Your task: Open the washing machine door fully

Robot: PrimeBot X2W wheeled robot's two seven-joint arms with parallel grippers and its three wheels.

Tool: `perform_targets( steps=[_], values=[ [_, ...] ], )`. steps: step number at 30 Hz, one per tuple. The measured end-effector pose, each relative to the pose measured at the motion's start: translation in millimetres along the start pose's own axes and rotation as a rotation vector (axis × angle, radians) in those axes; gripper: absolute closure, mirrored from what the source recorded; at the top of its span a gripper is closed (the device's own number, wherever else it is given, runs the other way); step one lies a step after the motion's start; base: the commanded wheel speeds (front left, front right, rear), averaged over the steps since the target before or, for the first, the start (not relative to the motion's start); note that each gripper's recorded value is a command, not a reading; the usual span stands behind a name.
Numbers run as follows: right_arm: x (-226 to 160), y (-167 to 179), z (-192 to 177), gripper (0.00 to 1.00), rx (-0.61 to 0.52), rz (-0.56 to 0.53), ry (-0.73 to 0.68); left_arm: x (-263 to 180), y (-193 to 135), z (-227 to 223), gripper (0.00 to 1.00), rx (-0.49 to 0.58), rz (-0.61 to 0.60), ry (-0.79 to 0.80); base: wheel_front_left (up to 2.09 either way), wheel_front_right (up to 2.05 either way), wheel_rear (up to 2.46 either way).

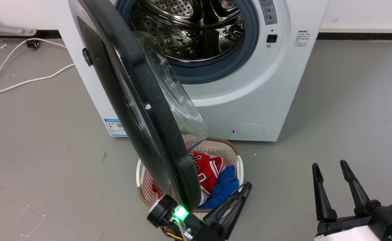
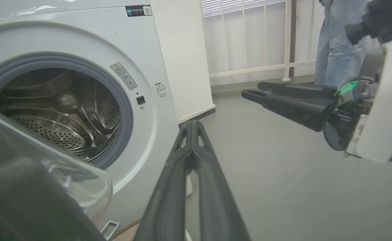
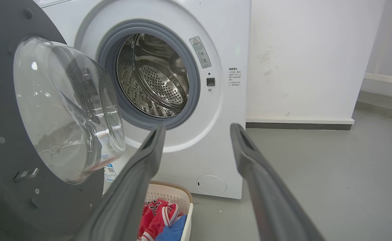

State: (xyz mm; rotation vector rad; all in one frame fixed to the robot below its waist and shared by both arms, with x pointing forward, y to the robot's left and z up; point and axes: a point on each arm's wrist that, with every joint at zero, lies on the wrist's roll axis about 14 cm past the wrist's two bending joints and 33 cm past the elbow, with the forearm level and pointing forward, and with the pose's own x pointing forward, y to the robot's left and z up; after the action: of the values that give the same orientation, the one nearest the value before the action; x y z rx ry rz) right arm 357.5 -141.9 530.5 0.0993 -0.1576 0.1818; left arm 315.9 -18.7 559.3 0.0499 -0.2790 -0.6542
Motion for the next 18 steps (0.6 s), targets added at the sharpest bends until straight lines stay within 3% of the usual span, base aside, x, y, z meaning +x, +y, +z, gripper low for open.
perform_targets(
  steps=[12,18],
  values=[
    [5,2,-3,0.00,-0.003,0.009,0.006,-13,49,-31,1.00,0.008,0.161,0.103,0.00,0.00,0.00],
    [8,7,-4,0.00,0.004,0.026,0.008,-25,58,-41,1.00,0.005,0.202,0.141,0.00,0.00,0.00]
  ],
)
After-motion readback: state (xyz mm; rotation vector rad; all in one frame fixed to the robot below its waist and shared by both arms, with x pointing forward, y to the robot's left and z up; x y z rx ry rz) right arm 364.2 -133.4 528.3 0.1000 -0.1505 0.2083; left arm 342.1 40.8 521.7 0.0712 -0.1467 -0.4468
